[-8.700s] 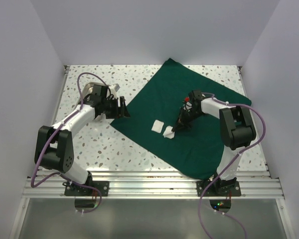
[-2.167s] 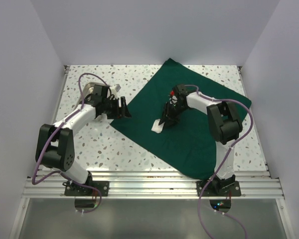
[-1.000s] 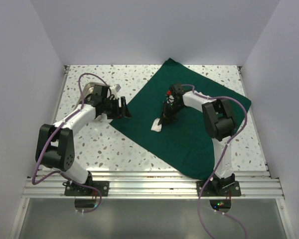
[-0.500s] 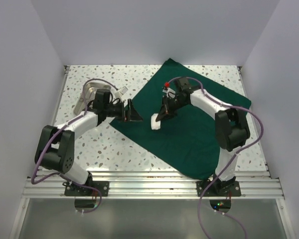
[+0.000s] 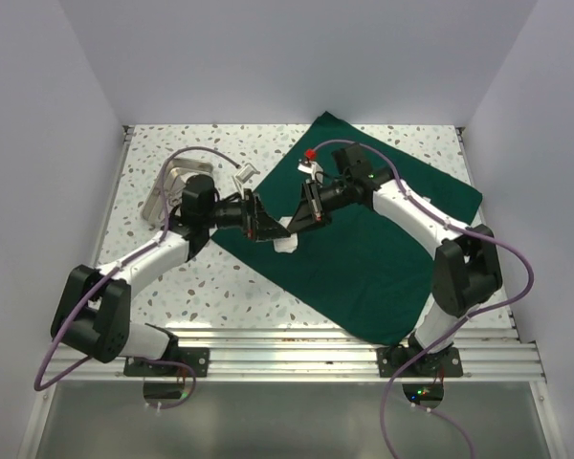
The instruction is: Prepare the surgical pack
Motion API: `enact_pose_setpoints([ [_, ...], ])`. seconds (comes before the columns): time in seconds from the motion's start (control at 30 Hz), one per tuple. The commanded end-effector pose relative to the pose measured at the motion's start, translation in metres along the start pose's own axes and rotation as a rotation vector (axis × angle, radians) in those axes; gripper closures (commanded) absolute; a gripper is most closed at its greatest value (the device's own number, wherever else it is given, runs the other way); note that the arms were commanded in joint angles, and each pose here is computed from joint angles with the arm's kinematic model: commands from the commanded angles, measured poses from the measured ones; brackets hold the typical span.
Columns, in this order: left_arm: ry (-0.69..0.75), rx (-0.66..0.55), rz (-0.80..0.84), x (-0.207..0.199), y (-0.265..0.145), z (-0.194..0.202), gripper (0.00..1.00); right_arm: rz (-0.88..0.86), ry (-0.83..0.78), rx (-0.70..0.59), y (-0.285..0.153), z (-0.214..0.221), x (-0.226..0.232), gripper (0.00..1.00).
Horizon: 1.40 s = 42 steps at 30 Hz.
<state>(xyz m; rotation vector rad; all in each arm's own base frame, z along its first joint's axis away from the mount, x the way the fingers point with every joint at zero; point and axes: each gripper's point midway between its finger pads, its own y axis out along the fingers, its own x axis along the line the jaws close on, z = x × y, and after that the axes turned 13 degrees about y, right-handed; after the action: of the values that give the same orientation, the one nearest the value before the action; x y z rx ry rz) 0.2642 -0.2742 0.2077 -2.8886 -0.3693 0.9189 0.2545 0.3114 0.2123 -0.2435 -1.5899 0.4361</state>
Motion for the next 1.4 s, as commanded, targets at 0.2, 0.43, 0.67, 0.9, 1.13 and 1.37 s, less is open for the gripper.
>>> enact_pose_setpoints([
  [0.2, -0.003, 0.005, 0.113, -0.017, 0.004, 0.004, 0.29, -0.028, -0.031, -0.028, -0.004, -0.009, 0.020, 0.99],
  [0.43, -0.067, 0.028, 0.018, 0.036, -0.014, 0.007, 1.00, 0.222, 0.032, -0.152, -0.009, -0.044, -0.019, 0.59],
  [0.67, -0.156, -0.075, -0.401, 0.162, -0.109, -0.032, 1.00, 0.583, 0.186, -0.281, -0.052, -0.076, -0.096, 0.32],
  [0.9, -0.367, -0.156, -0.640, 0.265, -0.162, -0.039, 0.99, 0.580, 0.276, -0.327, -0.078, -0.088, -0.119, 0.31],
  [1.13, -0.497, -0.218, -0.759, 0.315, -0.193, -0.029, 0.98, 0.615, 0.300, -0.363, -0.103, -0.088, -0.134, 0.30],
  [1.37, -0.532, -0.200, -0.800, 0.339, -0.199, -0.024, 0.97, 0.613, 0.320, -0.365, -0.107, -0.093, -0.143, 0.29],
])
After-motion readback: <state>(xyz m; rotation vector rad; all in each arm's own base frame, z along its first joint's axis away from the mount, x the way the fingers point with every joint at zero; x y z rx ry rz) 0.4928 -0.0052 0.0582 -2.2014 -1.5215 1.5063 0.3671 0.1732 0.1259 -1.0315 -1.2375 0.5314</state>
